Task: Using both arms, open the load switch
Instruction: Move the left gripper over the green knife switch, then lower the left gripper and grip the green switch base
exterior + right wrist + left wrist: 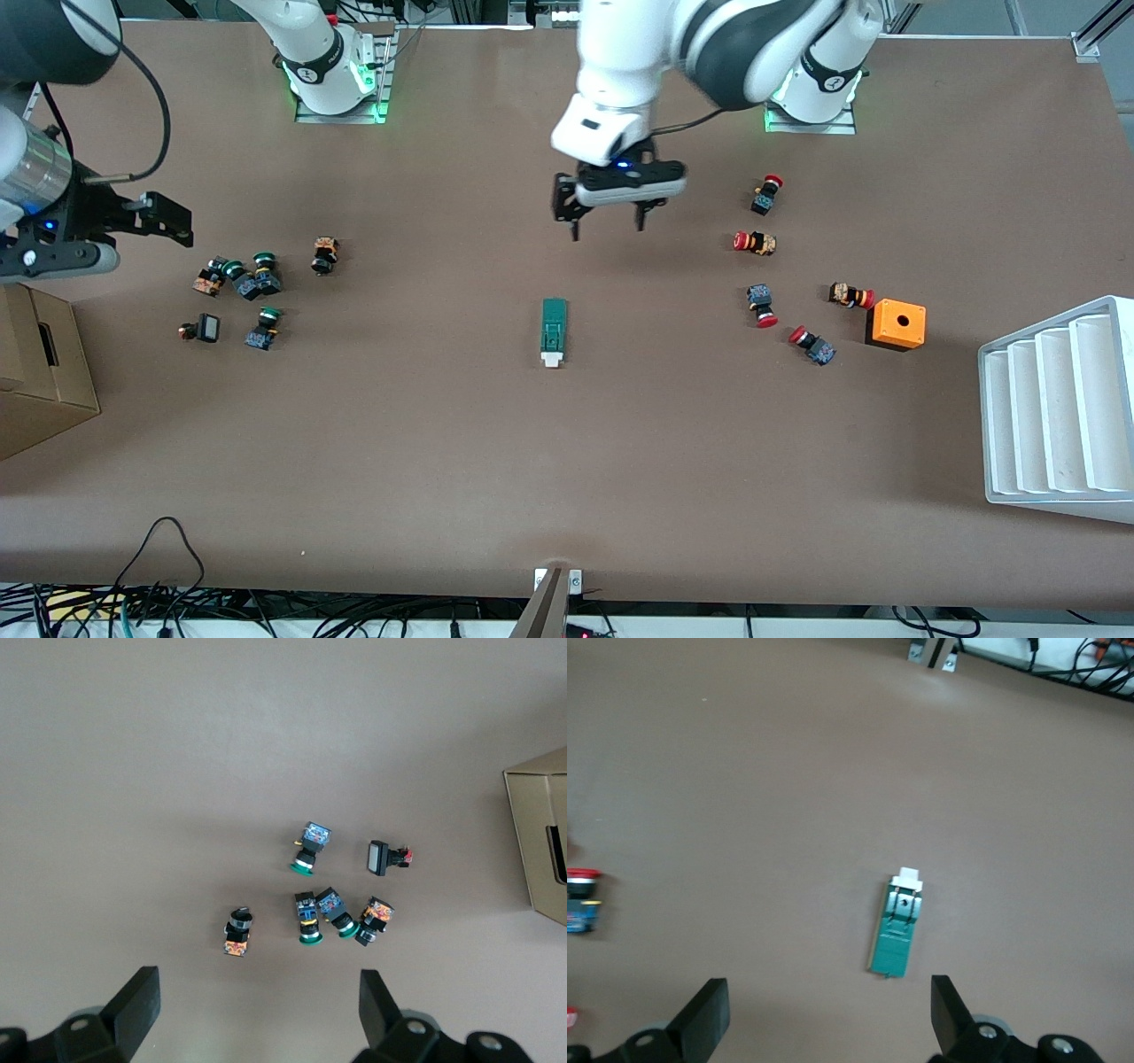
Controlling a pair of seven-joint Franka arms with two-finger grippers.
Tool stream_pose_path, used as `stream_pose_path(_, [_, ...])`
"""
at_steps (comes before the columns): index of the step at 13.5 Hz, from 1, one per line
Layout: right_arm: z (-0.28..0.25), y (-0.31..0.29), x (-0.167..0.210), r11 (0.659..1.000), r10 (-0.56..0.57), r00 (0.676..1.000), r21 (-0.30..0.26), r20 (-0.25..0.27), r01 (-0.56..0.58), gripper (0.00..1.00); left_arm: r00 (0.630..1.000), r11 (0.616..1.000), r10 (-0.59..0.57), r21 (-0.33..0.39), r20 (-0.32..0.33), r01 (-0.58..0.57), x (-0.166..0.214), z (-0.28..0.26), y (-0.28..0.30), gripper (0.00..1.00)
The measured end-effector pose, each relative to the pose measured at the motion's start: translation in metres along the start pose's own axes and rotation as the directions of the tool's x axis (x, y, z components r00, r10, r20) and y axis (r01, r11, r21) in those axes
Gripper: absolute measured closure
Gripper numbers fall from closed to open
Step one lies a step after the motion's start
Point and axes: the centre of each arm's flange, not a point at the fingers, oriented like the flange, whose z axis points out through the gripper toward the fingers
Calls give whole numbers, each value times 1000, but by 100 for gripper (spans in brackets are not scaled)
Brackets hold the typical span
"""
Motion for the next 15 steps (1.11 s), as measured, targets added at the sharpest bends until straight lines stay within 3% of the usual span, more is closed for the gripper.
stream_pose_path(3, [8, 19, 1, 996, -90, 996, 0, 16, 90, 0, 988, 1000, 9, -4, -156, -10, -53, 50, 26, 0])
stream_pose_path(9, [18, 35, 3, 994, -106, 994, 7, 33, 105, 0, 932, 993, 60, -69, -358, -91, -116, 155, 31, 0])
stream_pose_path(12, [20, 30, 5, 998, -69, 997, 7, 35, 69, 0, 908, 984, 89, -103, -409, -143, -144, 202, 20, 0])
stream_pose_path(15, [18, 24, 6, 999, -31, 999, 27, 29, 30, 0, 871, 977, 140, -76, -471, -198, -155, 232, 12, 0])
